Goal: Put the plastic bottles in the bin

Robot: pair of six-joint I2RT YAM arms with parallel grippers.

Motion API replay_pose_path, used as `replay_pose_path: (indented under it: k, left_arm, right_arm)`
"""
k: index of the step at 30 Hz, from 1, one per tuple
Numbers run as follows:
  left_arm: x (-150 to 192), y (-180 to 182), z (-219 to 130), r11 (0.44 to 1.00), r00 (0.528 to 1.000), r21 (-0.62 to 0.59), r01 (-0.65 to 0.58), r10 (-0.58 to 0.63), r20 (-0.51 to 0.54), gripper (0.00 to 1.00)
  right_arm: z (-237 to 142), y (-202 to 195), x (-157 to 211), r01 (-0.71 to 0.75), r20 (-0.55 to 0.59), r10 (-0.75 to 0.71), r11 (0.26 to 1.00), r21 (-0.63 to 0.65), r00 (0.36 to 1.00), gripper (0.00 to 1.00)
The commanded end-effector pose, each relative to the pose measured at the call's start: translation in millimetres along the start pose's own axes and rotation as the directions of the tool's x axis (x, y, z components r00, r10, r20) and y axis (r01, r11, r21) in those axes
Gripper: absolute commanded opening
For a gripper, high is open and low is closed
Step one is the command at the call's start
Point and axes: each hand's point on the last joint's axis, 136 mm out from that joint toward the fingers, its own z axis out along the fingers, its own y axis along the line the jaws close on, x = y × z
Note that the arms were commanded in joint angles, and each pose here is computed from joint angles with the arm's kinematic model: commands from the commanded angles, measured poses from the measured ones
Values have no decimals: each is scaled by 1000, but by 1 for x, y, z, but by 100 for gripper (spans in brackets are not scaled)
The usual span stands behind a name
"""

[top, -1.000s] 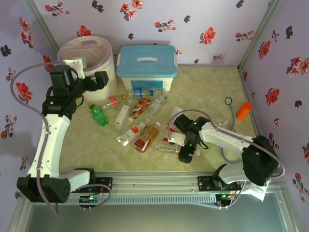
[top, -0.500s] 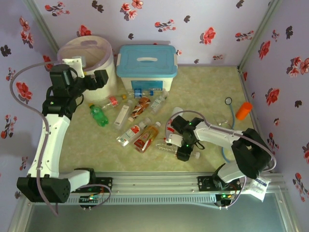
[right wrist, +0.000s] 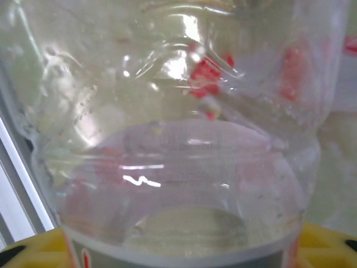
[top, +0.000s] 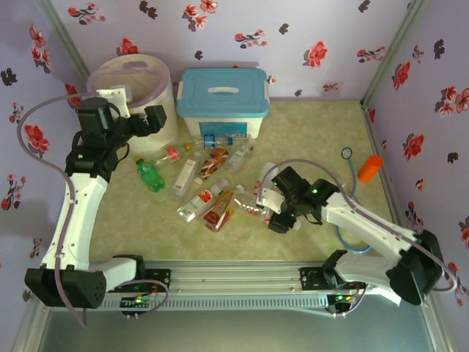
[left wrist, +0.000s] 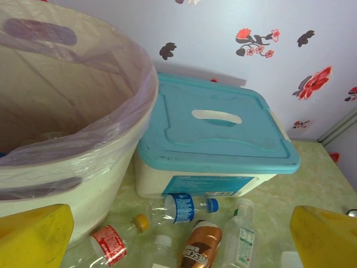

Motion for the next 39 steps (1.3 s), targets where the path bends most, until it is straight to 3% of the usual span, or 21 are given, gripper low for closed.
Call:
replay_pose_path:
  k: [1, 4, 6, 10, 15, 17, 25, 28, 39]
  left_arm:
    - [-11, -19, -13, 998, 998, 57, 16, -19, 54, 100]
    - [-8, -47, -16, 980, 997, 192, 54, -64, 50, 100]
    - [-5, -77, -13, 924, 990, 362, 123, -142, 26, 100]
    - [12, -129, 3, 818, 976, 534, 214, -199, -85, 100]
    - [62, -190, 40, 725, 955, 624, 290, -177, -238, 100]
    - [85, -206, 53, 711, 943, 628, 315, -162, -290, 100]
    - [130, -257, 69, 647, 920, 674, 355, -114, -374, 99]
    - [141, -266, 73, 634, 912, 680, 369, -106, -396, 93]
    - [149, -280, 85, 602, 898, 689, 404, -117, -424, 73]
  right_arm:
    - [-18, -26, -21, -158, 137, 146, 984, 82, 980, 49]
    - [-33, -54, -38, -325, 287, 277, 936, 137, 917, 41]
    - [-43, -76, -48, -463, 378, 382, 874, 150, 843, 33]
    - [-57, -100, -71, -567, 506, 431, 811, 146, 747, 33]
    - [-76, -107, -114, -634, 690, 485, 772, -48, 538, 32]
    - [-78, -104, -128, -614, 709, 498, 781, -117, 499, 31]
    - [-75, -95, -150, -558, 708, 519, 802, -211, 479, 33]
    - [-77, -94, -154, -550, 721, 530, 798, -247, 446, 33]
    - [-71, -90, -163, -526, 705, 566, 790, -315, 428, 33]
